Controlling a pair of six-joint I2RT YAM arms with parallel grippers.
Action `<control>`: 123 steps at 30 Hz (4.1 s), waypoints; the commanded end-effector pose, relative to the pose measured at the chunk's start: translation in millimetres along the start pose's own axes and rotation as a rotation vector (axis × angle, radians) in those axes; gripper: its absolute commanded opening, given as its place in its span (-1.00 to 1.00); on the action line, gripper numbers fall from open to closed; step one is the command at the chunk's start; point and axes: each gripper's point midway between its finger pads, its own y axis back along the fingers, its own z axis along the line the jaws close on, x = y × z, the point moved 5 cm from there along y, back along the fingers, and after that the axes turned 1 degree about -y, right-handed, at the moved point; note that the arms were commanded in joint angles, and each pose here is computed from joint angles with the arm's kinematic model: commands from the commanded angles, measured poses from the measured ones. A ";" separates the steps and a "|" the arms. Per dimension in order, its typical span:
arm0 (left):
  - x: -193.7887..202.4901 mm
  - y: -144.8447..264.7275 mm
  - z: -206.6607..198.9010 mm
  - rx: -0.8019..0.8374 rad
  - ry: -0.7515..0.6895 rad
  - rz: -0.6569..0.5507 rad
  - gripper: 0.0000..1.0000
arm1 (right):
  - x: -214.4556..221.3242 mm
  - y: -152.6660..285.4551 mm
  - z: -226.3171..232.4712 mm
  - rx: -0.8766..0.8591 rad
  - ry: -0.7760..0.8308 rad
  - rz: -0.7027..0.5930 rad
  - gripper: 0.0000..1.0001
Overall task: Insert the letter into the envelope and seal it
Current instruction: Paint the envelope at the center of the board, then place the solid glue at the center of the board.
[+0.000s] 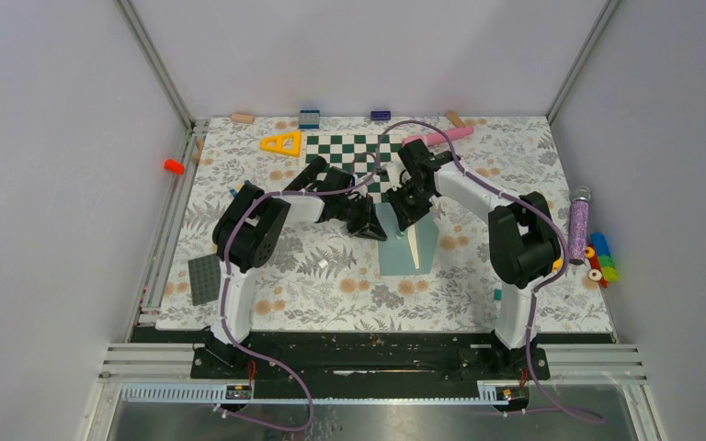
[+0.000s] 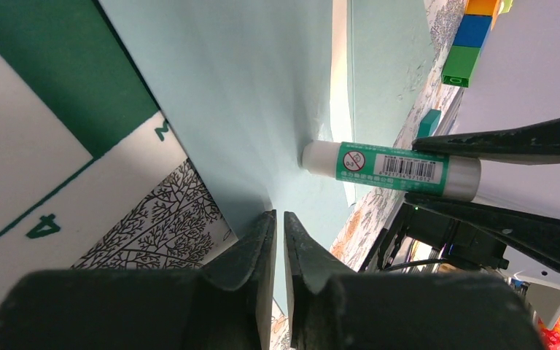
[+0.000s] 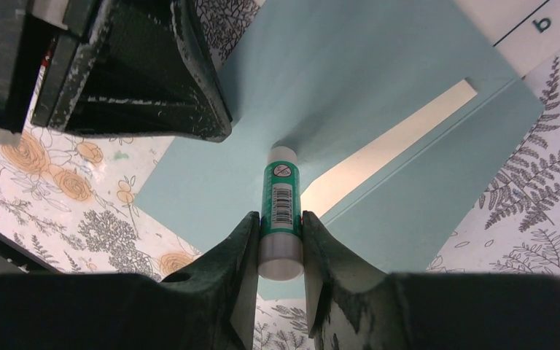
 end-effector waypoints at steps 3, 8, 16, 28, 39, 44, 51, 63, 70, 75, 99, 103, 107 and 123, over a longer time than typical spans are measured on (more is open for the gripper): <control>-6.9 -0.5 -4.0 -0.021 -0.043 -0.030 -0.76 | -17.5 -0.1 -8.4 0.072 0.002 -0.030 -1.00; -6.6 -0.5 -4.1 -0.019 -0.042 -0.028 -0.76 | -17.1 2.7 -13.9 0.110 0.007 -0.028 -1.00; -6.6 -0.2 -4.1 -0.018 -0.044 -0.030 -0.76 | -24.2 4.1 -28.0 0.163 -0.003 -0.051 -1.00; -7.2 0.0 -5.4 -0.014 -0.050 -0.031 -0.76 | -37.8 35.0 -27.3 0.151 -0.018 -0.179 -1.00; -13.4 11.8 -24.9 0.028 -0.102 -0.053 -0.26 | -18.1 106.7 6.0 -0.184 -0.074 -0.395 -1.00; -22.4 29.8 -52.2 0.113 -0.187 -0.102 0.58 | -5.1 115.7 18.8 -0.337 -0.098 -0.410 -1.00; -22.8 53.3 -85.7 0.269 -0.294 -0.134 0.98 | -0.6 112.1 28.1 -0.518 -0.169 -0.364 -1.00; -19.8 60.3 -101.6 0.424 -0.320 -0.127 0.95 | 12.7 114.1 39.2 -0.816 -0.165 -0.266 -1.00; -23.5 70.4 -109.5 0.453 -0.325 -0.146 0.72 | 23.2 109.6 39.5 -0.878 -0.138 -0.173 -1.00; -27.4 64.8 -94.8 0.366 -0.293 -0.148 0.71 | 25.4 125.3 47.2 -0.912 -0.069 -0.206 -1.00; 3.4 81.3 -139.3 0.774 -0.397 0.068 0.40 | 11.2 95.7 42.1 -0.897 -0.120 -0.154 -1.00; 0.1 79.8 -138.8 0.765 -0.404 0.056 0.35 | 14.4 94.1 41.3 -0.887 -0.114 -0.146 -1.00; -3.0 70.6 -128.1 0.673 -0.358 0.028 0.29 | 14.1 91.2 38.1 -0.857 -0.110 -0.138 -1.00; 12.3 70.8 -135.2 0.688 -0.443 0.070 0.31 | 15.1 92.3 31.7 -0.865 -0.129 -0.151 -1.00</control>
